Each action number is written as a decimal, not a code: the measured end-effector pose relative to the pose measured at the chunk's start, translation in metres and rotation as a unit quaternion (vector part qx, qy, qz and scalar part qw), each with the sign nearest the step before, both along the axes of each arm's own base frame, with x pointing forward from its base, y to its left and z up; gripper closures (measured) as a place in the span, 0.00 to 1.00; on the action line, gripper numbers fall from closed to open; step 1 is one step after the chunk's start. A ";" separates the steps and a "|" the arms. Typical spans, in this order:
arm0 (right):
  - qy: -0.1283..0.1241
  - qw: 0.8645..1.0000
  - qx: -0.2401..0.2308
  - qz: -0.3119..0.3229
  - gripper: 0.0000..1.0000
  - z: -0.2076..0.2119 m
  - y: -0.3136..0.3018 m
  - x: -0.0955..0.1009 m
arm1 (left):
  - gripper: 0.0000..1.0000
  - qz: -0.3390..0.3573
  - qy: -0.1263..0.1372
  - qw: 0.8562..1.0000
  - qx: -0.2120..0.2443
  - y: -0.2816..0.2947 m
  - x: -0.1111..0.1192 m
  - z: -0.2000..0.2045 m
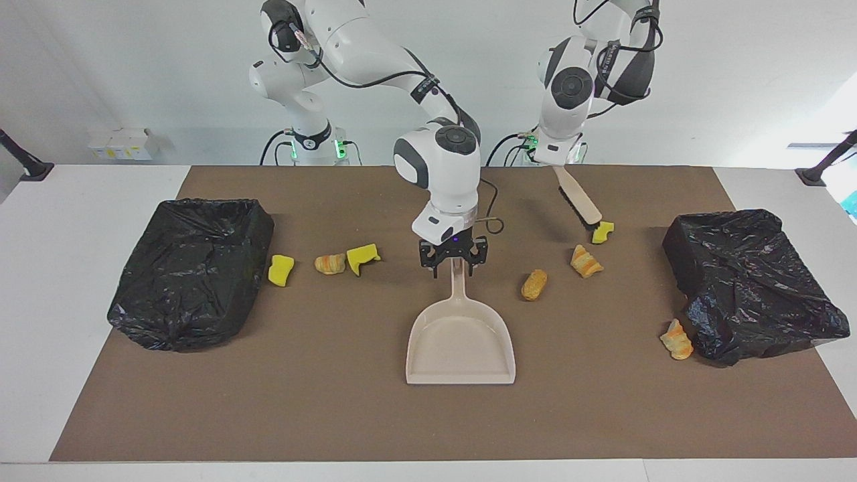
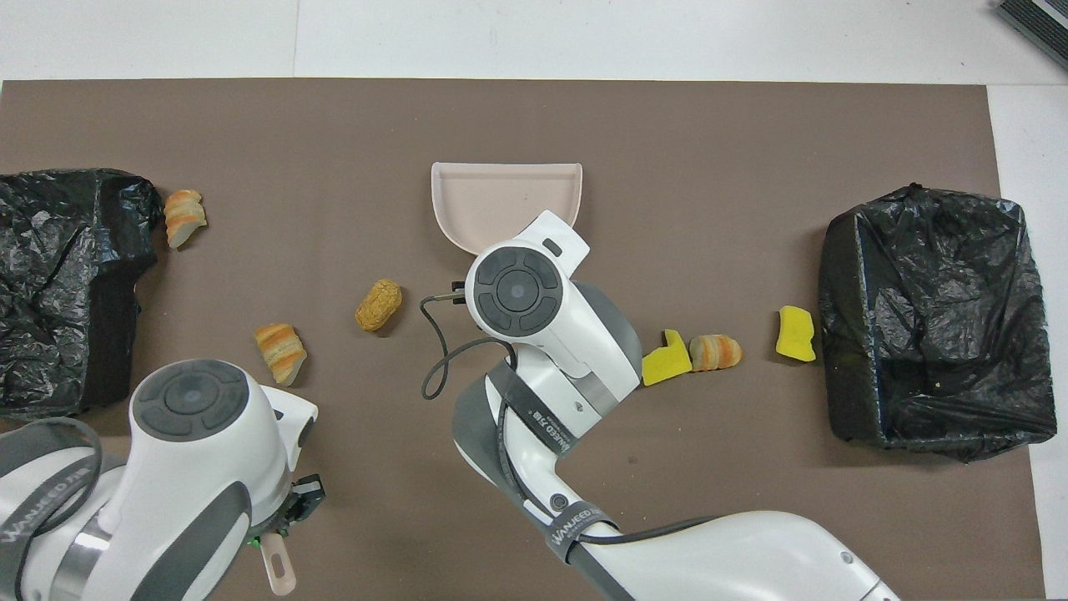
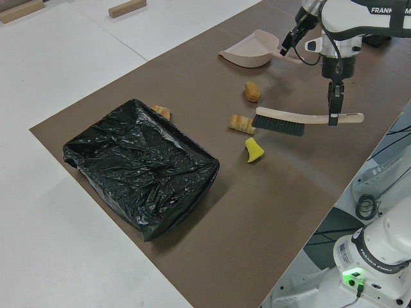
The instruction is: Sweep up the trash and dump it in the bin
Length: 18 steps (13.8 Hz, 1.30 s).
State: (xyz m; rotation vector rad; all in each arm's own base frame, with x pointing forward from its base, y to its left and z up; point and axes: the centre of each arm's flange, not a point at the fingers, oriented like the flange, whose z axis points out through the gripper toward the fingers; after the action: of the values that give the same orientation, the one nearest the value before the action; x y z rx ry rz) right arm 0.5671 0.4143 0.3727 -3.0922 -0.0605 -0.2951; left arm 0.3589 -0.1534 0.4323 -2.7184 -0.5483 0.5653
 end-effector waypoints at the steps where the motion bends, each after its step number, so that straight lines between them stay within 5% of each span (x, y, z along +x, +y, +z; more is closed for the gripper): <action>1: 0.001 1.000 -0.001 0.001 0.22 -0.001 0.001 -0.001 | 0.74 0.008 0.000 1.000 0.004 0.014 0.005 0.000; 7: 0.012 1.000 -0.011 0.003 0.26 -0.016 -0.002 -0.007 | 0.74 -0.011 0.019 1.000 -0.009 0.077 0.021 -0.005; 10: 0.012 1.000 -0.011 0.003 0.53 -0.016 -0.002 -0.007 | 0.74 -0.003 0.025 0.999 -0.034 0.117 0.023 -0.015; 13: 0.011 1.000 -0.017 0.024 0.69 -0.016 -0.003 -0.006 | 0.74 0.004 0.023 0.999 -0.036 0.127 0.012 -0.028; 18: 0.010 0.999 -0.022 0.040 0.69 -0.013 -0.007 -0.004 | 0.74 0.005 0.005 0.999 -0.050 0.121 0.006 -0.030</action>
State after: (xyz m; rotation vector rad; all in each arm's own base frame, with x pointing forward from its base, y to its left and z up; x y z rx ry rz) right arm 0.5633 0.4076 0.3595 -3.1257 -0.1914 -0.2639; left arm 0.3647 -0.0324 0.4023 -2.8065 -0.5463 0.6247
